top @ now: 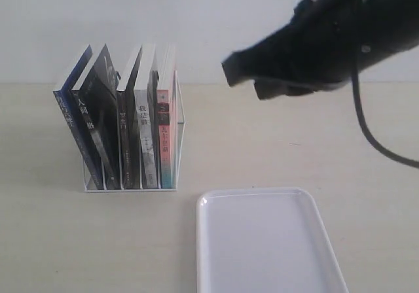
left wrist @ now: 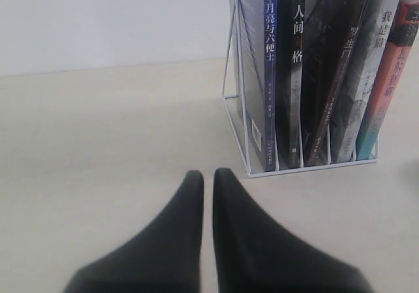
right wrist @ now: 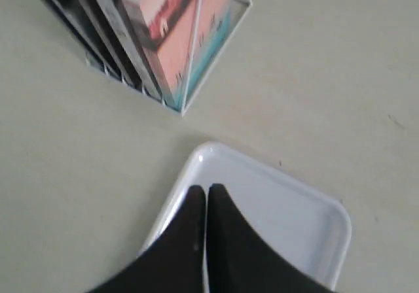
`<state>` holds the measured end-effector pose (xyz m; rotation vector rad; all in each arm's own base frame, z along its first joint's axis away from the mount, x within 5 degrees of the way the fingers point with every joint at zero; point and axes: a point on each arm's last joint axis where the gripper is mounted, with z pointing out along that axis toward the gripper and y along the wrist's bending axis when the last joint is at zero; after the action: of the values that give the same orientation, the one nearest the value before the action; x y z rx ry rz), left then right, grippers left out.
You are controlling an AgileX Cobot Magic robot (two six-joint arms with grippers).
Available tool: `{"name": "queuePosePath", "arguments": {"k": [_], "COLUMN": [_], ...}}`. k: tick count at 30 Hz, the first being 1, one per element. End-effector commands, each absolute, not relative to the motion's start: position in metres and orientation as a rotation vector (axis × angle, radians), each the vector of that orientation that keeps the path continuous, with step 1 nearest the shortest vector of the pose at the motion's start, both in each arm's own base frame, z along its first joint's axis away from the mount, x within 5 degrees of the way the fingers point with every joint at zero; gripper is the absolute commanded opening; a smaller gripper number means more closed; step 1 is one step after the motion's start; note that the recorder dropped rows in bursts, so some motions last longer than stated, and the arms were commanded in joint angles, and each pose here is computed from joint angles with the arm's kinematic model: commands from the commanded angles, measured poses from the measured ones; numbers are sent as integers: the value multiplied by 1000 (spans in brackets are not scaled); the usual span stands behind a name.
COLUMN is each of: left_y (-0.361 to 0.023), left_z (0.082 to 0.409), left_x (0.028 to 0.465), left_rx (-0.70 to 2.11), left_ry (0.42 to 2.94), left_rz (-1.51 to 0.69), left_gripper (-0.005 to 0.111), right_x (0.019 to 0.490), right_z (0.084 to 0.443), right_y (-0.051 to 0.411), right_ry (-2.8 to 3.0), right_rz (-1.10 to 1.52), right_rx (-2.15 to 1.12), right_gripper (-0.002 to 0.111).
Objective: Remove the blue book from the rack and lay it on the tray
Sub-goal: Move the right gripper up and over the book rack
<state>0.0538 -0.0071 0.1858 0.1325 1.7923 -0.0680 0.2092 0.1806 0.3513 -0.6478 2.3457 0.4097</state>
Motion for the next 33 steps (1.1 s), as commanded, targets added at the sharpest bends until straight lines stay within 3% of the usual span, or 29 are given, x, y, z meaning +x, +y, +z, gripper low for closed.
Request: {"name": "queuePosePath", "arguments": {"k": [1, 6, 11, 19, 33], "left_y": [-7, -7, -7, -7, -7], "left_z": [185, 185, 185, 185, 185], "left_x": [54, 54, 54, 54, 54], "left_rx": [124, 124, 124, 124, 124], "left_ry": [1794, 1794, 1794, 1794, 1794], "left_rz": [-70, -70, -70, -70, -70], "left_gripper": [5, 5, 5, 5, 5], "right_x": [229, 270, 311, 358, 370], "right_z": [363, 350, 361, 329, 308], "right_y": [202, 238, 272, 308, 314], "right_ry": [2259, 2322, 2459, 2502, 2524], "right_rz": [484, 482, 422, 392, 393], "right_rx": [-603, -569, -547, -494, -455], "right_gripper": [6, 39, 39, 39, 39]}}
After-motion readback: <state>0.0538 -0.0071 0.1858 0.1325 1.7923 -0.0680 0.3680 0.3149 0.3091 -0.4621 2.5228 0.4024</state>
